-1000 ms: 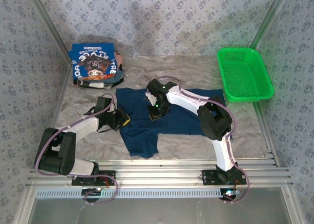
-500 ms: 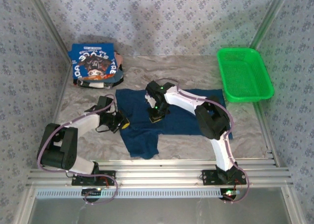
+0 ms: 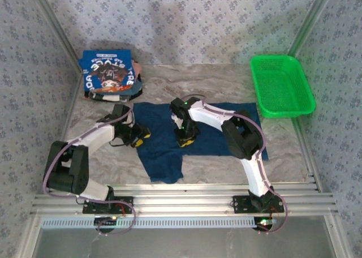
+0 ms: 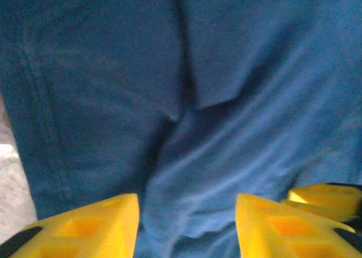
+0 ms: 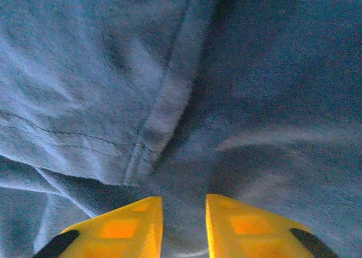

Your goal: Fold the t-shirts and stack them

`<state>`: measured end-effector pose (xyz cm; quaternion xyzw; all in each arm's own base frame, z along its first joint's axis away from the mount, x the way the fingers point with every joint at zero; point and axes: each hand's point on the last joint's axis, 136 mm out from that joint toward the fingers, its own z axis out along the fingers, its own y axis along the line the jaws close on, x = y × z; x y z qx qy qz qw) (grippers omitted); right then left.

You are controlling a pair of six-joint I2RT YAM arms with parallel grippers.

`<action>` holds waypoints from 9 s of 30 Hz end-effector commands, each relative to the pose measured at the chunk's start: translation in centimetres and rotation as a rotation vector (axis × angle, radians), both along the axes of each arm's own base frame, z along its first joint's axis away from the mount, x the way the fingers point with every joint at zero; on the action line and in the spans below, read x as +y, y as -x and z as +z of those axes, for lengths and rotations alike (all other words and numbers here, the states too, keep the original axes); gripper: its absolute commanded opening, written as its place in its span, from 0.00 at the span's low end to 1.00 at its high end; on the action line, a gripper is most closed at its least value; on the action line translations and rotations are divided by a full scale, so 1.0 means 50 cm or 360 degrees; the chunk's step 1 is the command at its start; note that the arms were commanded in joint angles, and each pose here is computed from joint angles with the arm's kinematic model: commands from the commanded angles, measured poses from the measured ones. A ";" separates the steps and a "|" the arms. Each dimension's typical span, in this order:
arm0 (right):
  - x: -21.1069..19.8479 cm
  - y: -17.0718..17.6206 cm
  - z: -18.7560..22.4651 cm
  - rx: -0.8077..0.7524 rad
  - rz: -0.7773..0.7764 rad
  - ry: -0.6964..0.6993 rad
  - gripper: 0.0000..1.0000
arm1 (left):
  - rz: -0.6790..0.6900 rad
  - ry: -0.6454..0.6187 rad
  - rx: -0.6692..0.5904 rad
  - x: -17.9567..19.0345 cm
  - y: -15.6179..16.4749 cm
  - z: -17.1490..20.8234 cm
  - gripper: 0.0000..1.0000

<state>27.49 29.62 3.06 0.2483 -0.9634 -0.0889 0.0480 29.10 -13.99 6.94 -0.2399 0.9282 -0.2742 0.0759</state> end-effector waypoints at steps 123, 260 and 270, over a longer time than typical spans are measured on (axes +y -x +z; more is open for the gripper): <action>-0.568 -0.227 0.216 -0.0764 -0.1289 -0.0049 0.71 | -0.0149 -0.0314 -0.0589 -0.029 -0.218 0.198 0.53; -0.667 0.005 -0.012 -0.0161 -0.1813 -0.0154 0.55 | 0.0130 -0.0182 0.0038 0.073 0.293 -0.014 0.00; -0.639 0.038 0.005 -0.0123 -0.1778 -0.0199 0.51 | 0.0112 -0.0172 0.0039 0.066 0.285 -0.012 0.00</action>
